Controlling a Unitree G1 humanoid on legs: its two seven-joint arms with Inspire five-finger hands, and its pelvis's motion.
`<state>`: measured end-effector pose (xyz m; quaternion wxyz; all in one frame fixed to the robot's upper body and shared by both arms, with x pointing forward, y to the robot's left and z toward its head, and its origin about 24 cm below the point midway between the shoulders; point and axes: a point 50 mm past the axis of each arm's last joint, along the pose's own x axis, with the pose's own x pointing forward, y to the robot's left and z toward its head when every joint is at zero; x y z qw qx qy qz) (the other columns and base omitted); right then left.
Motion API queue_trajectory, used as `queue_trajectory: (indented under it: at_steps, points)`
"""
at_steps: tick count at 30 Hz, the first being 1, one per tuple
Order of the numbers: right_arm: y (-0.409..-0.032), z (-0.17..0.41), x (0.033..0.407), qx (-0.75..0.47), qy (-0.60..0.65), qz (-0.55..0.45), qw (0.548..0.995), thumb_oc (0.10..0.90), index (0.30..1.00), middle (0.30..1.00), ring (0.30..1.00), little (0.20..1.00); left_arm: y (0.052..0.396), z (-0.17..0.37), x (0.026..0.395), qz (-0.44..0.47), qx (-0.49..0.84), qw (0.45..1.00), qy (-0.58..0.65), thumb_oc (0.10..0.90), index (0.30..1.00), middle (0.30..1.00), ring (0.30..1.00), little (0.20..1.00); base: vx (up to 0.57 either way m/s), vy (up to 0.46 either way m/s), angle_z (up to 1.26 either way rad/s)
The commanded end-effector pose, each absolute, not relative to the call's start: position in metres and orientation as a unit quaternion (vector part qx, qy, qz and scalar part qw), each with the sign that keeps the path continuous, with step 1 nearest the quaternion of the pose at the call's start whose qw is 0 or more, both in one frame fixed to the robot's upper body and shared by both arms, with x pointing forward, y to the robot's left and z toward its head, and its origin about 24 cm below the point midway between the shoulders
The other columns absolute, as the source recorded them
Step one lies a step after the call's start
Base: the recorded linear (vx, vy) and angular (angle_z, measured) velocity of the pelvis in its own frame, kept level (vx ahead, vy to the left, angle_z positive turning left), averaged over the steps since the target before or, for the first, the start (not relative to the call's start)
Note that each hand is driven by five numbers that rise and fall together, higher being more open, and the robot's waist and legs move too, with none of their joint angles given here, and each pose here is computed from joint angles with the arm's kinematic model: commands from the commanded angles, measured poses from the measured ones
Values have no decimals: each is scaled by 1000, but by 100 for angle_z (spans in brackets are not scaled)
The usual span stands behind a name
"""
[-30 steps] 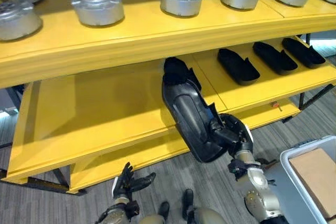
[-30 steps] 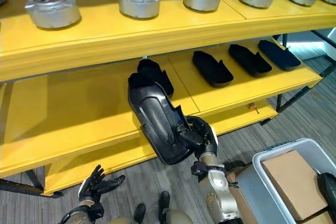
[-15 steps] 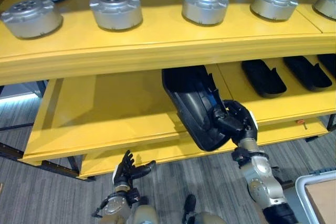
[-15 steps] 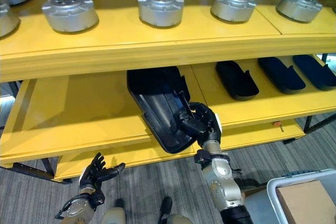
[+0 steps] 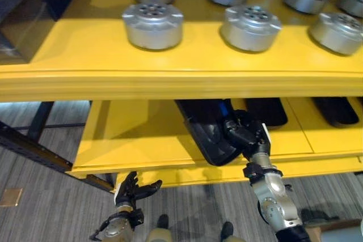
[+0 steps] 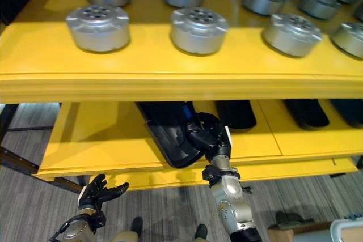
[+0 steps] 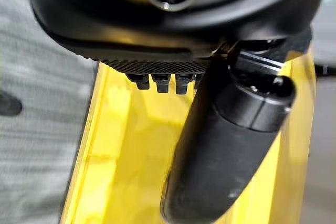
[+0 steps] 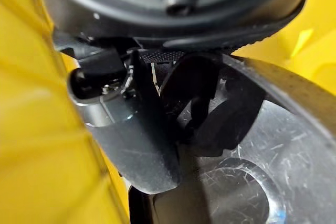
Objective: Move parts from the plastic box to the shelf.
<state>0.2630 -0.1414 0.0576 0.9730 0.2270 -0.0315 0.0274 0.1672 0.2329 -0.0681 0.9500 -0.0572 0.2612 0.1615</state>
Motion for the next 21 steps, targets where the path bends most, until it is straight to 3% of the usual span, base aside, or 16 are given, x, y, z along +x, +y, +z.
queue_trajectory:
  at_steps: [1,7,21]
  points:
    - [-144,122,274,265,-184,57,945,400,300,300,300,300,228,-37,185,125,-51,977,166,900,1000,1000,1000,1000,21,66,16]
    - [-106,126,300,324,-149,70,932,400,300,300,300,300,230,-25,195,113,-35,982,148,900,1000,1000,1000,1000,-14,60,19]
    - [-110,183,358,375,-181,-59,907,400,300,300,300,300,200,2,231,55,-41,994,90,900,1000,1000,1000,1000,-126,10,22]
